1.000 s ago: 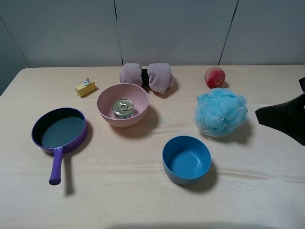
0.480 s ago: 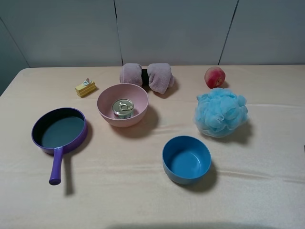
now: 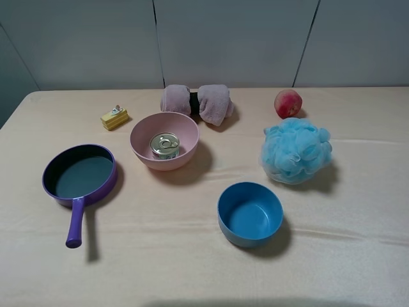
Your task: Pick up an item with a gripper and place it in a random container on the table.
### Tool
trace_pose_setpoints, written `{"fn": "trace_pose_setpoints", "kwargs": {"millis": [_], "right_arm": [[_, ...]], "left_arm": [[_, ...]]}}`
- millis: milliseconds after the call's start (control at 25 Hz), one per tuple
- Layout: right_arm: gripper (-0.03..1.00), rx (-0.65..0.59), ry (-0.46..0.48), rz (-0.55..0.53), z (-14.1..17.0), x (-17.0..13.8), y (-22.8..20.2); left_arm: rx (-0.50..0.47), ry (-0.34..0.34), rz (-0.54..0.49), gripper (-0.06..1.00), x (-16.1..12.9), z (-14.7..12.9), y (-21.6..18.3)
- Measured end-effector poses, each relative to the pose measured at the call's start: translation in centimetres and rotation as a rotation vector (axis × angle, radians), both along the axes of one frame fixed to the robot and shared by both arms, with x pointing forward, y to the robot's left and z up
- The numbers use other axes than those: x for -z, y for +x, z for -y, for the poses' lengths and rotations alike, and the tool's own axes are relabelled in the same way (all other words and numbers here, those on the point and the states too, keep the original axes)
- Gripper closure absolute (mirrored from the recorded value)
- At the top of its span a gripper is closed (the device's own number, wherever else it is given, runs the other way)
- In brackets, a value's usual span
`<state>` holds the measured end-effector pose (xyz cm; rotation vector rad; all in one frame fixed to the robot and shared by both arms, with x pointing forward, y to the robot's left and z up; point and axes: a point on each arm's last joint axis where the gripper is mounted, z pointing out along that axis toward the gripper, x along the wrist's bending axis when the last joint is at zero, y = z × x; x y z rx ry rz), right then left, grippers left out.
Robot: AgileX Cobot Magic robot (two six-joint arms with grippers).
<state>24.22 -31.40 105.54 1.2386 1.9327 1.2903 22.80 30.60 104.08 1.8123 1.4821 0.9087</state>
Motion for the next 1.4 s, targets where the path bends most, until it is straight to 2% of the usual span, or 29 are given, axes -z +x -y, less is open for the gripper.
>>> {"fn": "trace_pose_setpoints", "kwargs": {"millis": [200,600,760,1040,1400], "right_arm": [[0.27,0.101,0.000,0.005,0.1,0.0,-0.1],[0.27,0.504,0.001,0.011,0.1,0.0,-0.7],[0.27,0.624,0.001,0.011,0.0,0.0,-0.9],[0.27,0.714,-0.003,0.011,-0.1,0.0,-1.0],[0.27,0.721,-0.007,0.012,-0.1,0.0,-1.0]], "left_arm": [[0.000,0.000,0.000,0.04,0.0,0.0,0.0],[0.000,0.000,0.000,0.04,0.0,0.0,0.0],[0.000,0.000,0.000,0.04,0.0,0.0,0.0],[0.000,0.000,0.000,0.04,0.0,0.0,0.0],[0.000,0.000,0.000,0.04,0.0,0.0,0.0]]}}
